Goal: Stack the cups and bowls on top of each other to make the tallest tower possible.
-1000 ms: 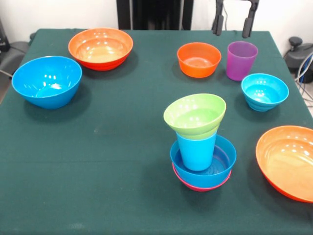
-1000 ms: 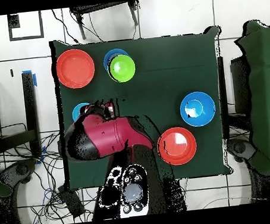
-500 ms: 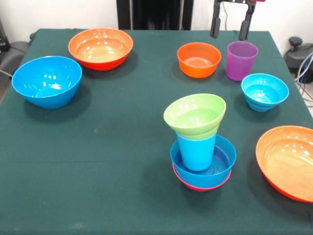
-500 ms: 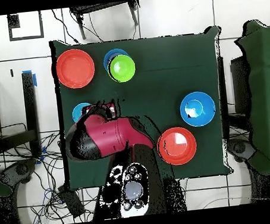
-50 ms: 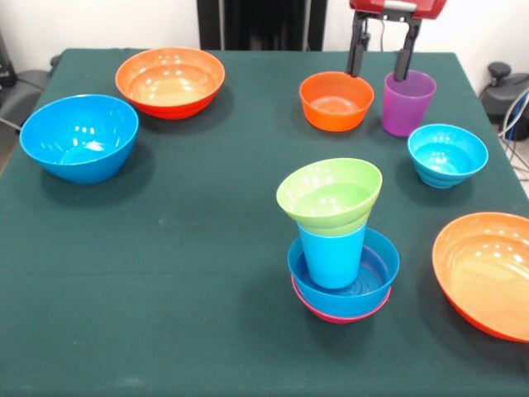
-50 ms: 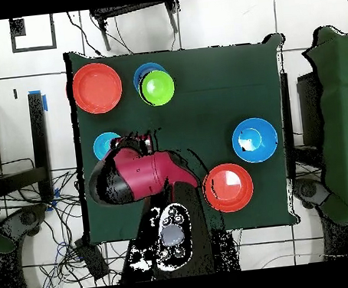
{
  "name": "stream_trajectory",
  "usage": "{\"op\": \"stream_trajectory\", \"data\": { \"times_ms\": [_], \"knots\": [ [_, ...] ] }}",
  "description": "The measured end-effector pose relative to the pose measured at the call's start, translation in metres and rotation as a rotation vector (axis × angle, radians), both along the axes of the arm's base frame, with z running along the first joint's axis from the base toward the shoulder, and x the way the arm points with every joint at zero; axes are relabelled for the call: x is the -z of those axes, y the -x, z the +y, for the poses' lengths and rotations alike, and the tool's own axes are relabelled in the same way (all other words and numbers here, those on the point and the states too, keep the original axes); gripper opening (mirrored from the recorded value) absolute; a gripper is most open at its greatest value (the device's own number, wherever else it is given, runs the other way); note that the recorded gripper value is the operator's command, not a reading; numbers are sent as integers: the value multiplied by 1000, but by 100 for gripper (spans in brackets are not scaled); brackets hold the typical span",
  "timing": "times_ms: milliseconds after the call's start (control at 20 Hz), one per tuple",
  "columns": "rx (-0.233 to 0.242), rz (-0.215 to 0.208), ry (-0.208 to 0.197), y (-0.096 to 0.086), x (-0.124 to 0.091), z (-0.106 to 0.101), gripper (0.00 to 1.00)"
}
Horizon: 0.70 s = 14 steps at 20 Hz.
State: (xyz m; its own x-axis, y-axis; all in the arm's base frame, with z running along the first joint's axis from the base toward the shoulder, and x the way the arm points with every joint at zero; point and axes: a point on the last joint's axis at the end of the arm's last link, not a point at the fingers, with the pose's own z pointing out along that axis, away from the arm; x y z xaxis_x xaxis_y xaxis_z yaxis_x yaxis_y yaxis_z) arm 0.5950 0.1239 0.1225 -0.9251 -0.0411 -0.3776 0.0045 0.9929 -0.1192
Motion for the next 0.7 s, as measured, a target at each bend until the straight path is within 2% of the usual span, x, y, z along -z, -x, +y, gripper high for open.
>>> {"op": "stream_trajectory", "data": {
  "times_ms": [450, 700],
  "knots": [
    [6, 23, 18, 7, 12, -6, 100],
    [-4, 33, 26, 12, 16, 0, 100]
  ]
}}
